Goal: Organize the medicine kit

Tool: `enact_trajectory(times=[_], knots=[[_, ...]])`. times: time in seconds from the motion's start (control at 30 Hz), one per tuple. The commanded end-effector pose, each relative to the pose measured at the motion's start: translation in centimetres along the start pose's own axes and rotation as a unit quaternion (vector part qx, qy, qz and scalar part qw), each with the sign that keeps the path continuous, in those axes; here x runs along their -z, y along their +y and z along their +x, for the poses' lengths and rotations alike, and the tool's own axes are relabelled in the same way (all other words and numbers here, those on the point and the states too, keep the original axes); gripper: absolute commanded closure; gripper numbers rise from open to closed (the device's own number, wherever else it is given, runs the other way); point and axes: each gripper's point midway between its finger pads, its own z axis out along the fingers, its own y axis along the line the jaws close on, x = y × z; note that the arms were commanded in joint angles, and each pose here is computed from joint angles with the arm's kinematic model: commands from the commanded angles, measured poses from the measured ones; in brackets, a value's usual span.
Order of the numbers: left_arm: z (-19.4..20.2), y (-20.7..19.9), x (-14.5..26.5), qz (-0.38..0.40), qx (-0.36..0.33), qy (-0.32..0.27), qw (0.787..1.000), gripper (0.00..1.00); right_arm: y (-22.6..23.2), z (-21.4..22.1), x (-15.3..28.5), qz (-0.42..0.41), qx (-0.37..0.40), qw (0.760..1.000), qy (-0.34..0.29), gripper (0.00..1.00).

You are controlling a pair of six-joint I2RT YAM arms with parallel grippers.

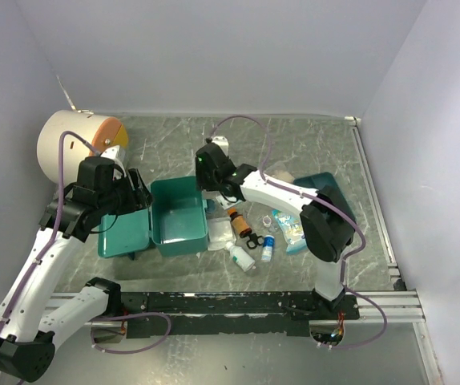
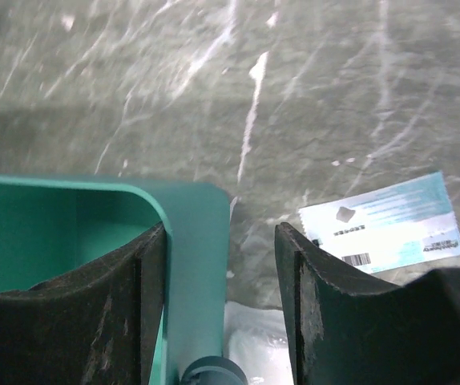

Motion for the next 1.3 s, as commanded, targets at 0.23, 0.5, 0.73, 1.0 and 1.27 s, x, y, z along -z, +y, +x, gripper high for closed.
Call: enact_trajectory(times=[0.23, 0.5, 0.73, 1.0, 1.27], knots=[[-1.1, -0.2, 0.5, -0.002, -0.002, -0.022, 1.000, 0.31, -6.8, -2.9, 0.9, 0.186, -0.151, 0.961, -0.138, 0.47], [-1.0, -0.2, 0.4, 0.000, 0.001, -0.023, 1.000, 0.31, -10.1, -1.8, 1.2, 0.242, -0.198, 0.940, -0.136, 0.47], [-0.3, -0.3, -0.2, 0.006, 0.005, -0.009, 1.000, 0.28, -8.8, -2.7, 1.9, 0.202, -0.201, 0.950, -0.128, 0.43], [-0.1, -0.8, -0.8, 0.022, -0.006, -0.001, 1.000, 0.20, -5.1, -5.1, 7.5, 0.059, -0.119, 0.984, -0.118, 0.30], [-1.4, -3.0, 0.0, 0.086, -0.032, -0.039, 0.995, 0.14, -9.5, 1.8, 11.7, 0.065, -0.067, 0.995, -0.046, 0.35]])
